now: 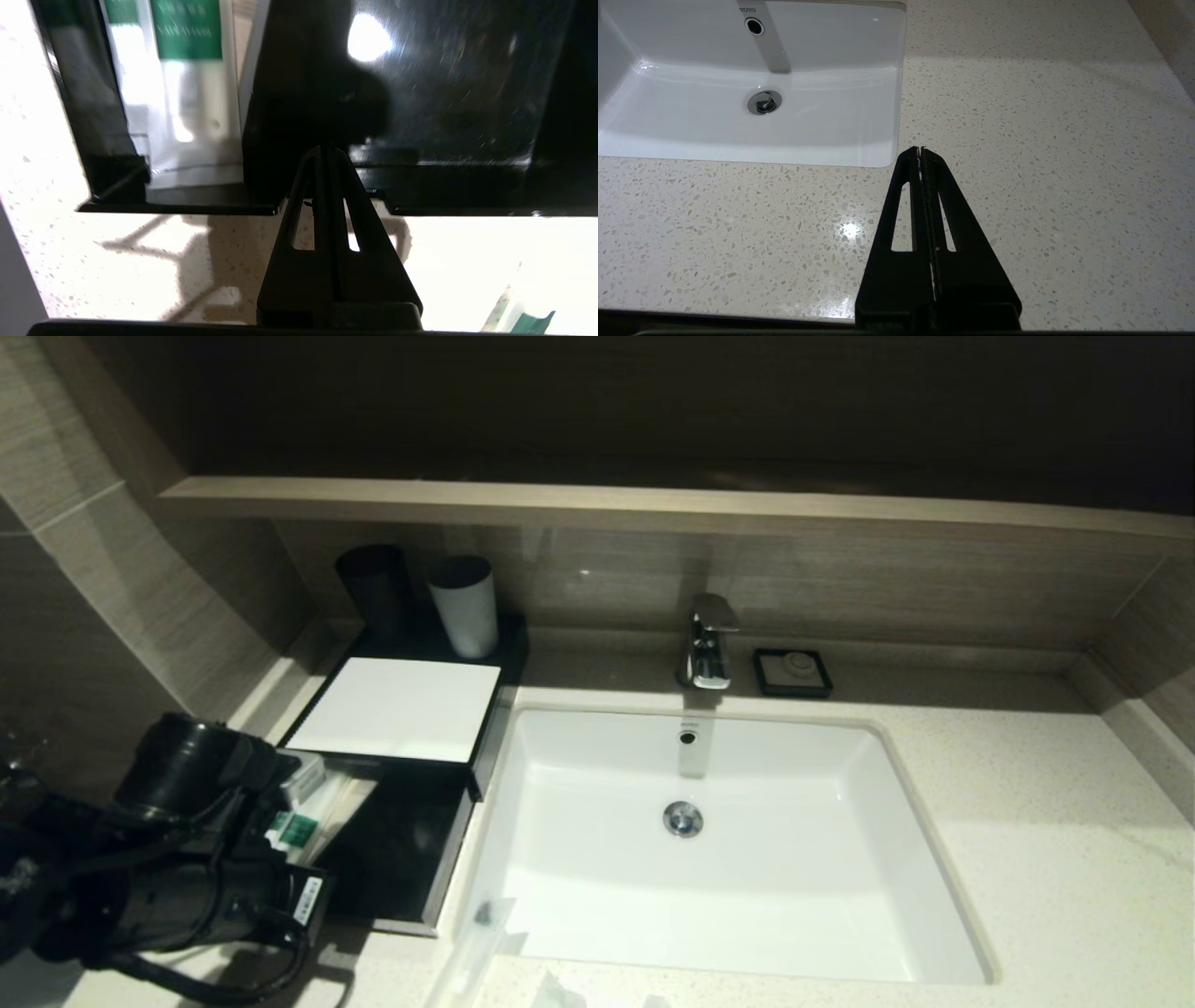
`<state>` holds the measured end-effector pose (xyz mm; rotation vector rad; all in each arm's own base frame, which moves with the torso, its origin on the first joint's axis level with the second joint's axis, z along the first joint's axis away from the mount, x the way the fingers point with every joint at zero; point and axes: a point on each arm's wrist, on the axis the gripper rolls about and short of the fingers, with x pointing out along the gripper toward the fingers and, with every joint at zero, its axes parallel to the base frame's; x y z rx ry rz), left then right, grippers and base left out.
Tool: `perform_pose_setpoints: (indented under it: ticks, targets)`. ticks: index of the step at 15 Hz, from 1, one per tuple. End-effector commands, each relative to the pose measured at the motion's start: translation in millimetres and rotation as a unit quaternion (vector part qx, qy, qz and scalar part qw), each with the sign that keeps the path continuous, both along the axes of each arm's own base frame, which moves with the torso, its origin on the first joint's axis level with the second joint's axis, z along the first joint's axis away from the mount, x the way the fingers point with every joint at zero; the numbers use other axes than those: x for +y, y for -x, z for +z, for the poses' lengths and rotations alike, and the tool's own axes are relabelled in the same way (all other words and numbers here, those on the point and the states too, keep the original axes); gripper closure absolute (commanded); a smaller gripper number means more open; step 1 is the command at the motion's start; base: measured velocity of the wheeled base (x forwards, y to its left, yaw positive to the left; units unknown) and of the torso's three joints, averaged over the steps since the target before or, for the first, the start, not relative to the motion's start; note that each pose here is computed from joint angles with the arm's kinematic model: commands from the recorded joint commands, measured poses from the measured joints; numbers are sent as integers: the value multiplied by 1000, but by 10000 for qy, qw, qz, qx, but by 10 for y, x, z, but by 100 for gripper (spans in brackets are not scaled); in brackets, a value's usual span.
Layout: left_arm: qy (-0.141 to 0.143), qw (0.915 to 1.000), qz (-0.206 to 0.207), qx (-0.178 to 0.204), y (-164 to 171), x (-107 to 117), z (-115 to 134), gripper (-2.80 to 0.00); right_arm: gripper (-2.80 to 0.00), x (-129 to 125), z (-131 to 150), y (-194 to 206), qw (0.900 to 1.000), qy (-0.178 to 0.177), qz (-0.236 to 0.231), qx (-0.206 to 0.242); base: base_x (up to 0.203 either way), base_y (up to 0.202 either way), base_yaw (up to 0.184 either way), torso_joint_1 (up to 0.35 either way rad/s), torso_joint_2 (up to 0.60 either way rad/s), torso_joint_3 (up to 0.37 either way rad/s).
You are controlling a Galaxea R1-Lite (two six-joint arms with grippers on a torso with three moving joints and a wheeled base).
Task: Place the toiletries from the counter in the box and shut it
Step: Open the drawer
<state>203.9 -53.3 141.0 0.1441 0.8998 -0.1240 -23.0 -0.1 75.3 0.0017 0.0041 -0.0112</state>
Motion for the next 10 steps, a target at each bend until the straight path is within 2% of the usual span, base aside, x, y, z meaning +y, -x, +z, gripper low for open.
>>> perform_pose_setpoints:
  ticks: [1, 6, 8, 10]
  targets:
    - [75, 9996, 14, -277, 5, 4, 118, 0, 0, 0, -2, 1, 10000, 1, 2, 2, 0, 0, 0, 0, 0, 0]
    - [256, 9949, -14, -979, 70, 12, 460, 0, 0, 0, -1, 1, 10000, 1, 2, -5, 0, 0, 0, 0, 0, 0]
    - [302, 9929, -241, -1123, 177, -42, 528, 0, 0, 0, -1, 1, 10000, 1, 2, -4, 0, 0, 0, 0, 0, 0]
    - [313, 9920, -539, -1099, 295, -110, 552, 0, 0, 0, -1, 0, 10000, 1, 2, 4, 0, 0, 0, 0, 0, 0]
